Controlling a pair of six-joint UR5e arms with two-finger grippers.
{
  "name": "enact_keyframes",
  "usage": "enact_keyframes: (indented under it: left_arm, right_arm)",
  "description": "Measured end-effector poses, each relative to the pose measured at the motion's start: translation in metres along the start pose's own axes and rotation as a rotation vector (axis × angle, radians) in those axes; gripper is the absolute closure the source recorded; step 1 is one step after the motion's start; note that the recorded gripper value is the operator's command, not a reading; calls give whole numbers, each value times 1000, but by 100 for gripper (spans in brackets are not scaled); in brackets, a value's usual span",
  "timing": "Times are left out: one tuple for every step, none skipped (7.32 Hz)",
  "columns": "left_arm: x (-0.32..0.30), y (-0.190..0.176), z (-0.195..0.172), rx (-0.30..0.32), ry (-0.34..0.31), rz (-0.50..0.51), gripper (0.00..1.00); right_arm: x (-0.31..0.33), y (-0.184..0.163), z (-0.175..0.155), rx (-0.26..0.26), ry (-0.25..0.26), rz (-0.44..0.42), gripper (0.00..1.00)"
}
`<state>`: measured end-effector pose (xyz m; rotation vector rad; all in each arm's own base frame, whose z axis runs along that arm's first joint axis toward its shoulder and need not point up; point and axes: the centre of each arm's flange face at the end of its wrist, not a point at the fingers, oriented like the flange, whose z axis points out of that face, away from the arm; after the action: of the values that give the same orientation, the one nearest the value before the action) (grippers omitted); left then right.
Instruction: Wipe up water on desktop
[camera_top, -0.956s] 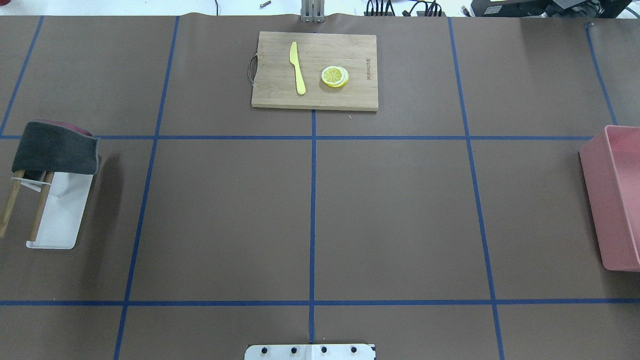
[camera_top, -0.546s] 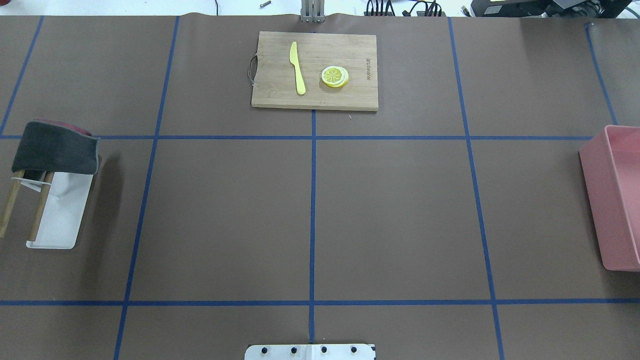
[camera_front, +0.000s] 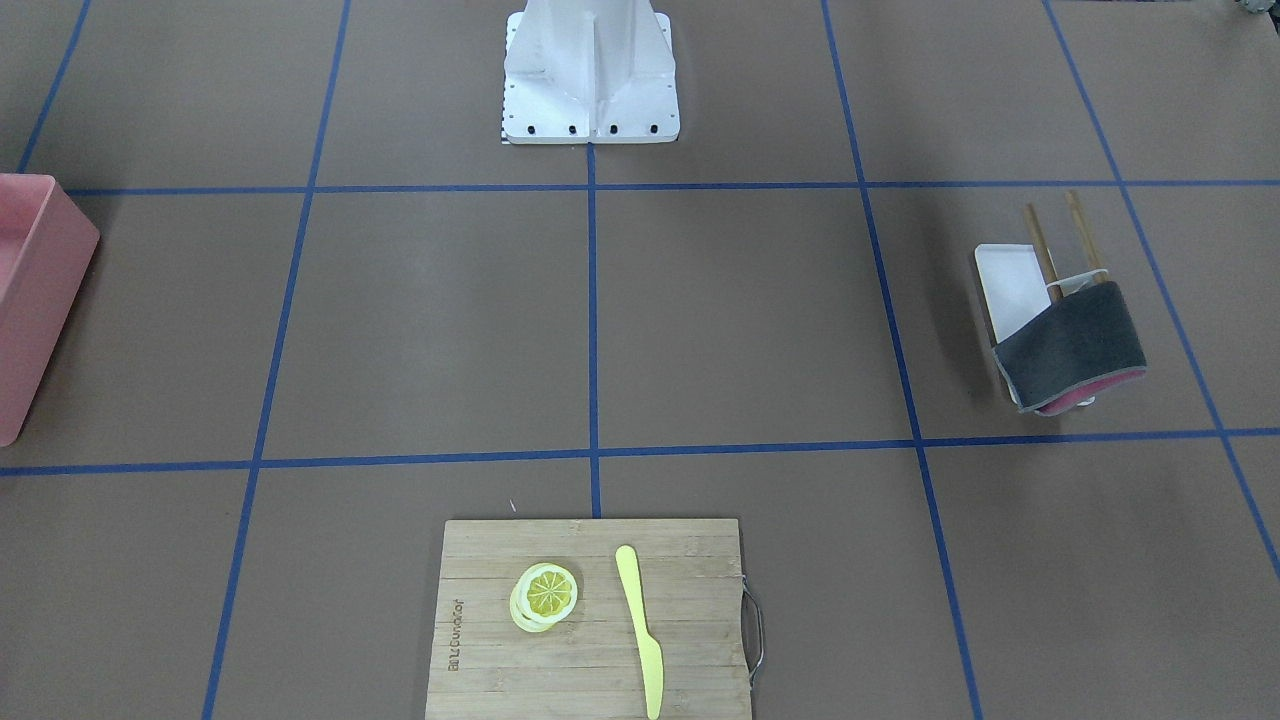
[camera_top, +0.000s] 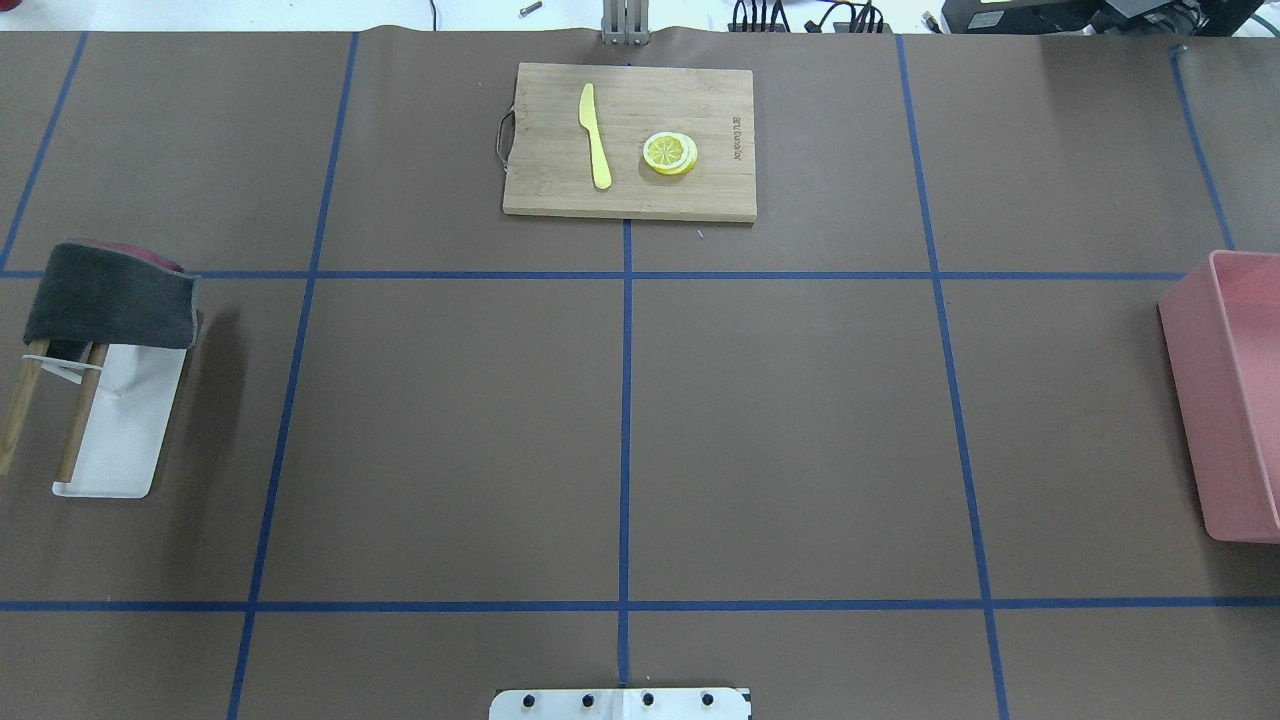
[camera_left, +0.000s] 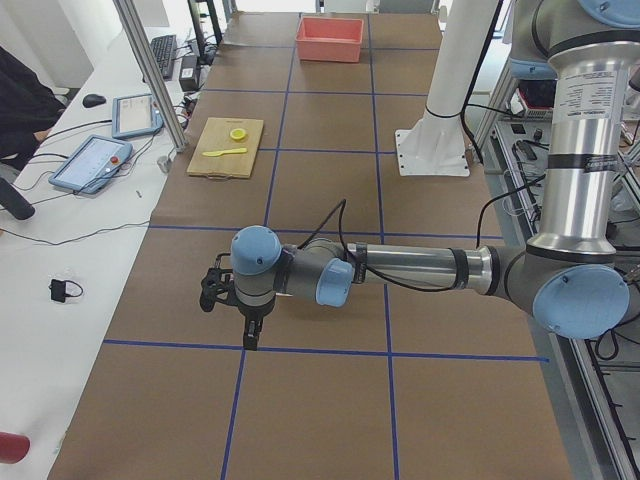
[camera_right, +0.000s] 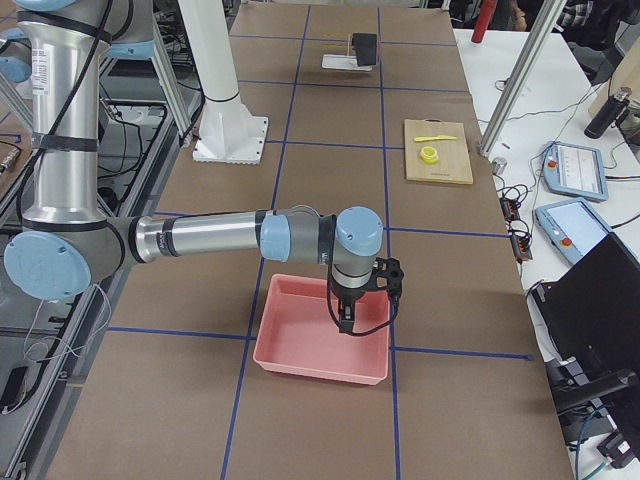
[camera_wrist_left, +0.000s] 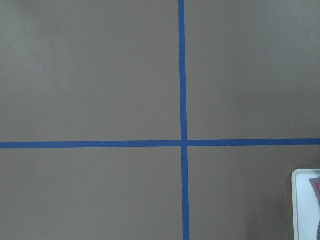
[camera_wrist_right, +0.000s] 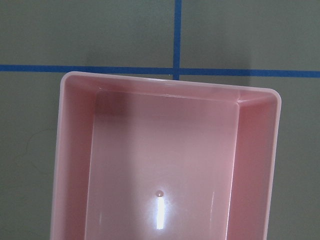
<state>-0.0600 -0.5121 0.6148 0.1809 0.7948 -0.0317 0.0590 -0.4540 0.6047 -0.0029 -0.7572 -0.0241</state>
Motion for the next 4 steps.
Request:
enact_keyframes:
  left_arm:
    - [11, -3, -7, 15, 8, 20, 2]
    - [22, -7, -9, 20, 14, 39, 2]
    - [33, -10, -6, 16, 19, 55, 2]
    - [45, -14, 0, 7, 25, 47, 2]
  right_arm:
    - [-4, -1, -4, 7, -1, -6, 0]
    - [-9, -2, -8, 16, -8, -13, 0]
    - [-15, -4, -13, 26, -16, -24, 0]
    - [-18, -6, -16, 32, -19, -30, 0]
